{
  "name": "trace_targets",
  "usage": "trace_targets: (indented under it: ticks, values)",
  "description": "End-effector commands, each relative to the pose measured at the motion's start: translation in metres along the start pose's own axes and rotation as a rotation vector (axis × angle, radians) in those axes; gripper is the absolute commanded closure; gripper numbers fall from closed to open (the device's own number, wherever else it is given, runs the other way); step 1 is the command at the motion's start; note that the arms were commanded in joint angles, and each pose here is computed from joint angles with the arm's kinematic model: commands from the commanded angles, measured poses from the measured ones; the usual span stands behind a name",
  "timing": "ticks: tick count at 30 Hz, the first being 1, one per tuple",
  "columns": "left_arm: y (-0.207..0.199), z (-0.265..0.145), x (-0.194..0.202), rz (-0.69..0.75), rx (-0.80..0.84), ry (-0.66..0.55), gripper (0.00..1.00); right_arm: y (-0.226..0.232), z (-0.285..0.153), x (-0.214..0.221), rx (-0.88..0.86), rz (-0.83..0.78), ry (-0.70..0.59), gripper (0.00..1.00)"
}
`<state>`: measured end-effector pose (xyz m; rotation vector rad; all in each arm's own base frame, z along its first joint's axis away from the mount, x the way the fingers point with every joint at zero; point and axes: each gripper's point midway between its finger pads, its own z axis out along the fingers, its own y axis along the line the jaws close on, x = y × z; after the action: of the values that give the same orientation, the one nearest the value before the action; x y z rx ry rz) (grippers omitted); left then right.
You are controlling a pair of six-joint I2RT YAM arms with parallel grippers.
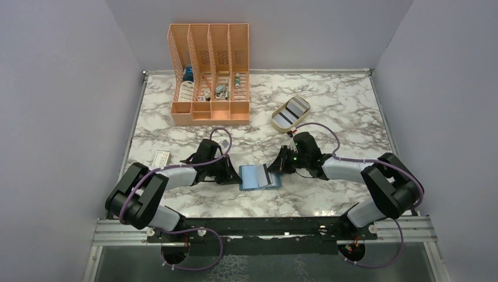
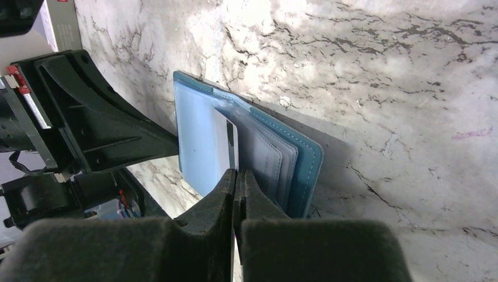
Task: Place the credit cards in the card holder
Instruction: Insert the credit card into the card holder.
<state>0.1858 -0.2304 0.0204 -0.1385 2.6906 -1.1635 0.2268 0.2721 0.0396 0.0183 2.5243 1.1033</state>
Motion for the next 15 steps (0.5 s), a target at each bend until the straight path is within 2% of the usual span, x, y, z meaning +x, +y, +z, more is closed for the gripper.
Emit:
trace_targets:
  ticks: [1, 15]
  values:
    - [0.022, 0.001, 0.017, -0.012, -0.086, 0.035, 1.0, 0.001, 0.004, 0.001, -0.02, -0.002, -0.004, 0.99]
    - [0.012, 0.006, 0.026, -0.022, -0.047, 0.014, 1.0, -0.003, 0.004, 0.001, -0.027, 0.06, -0.055, 0.99]
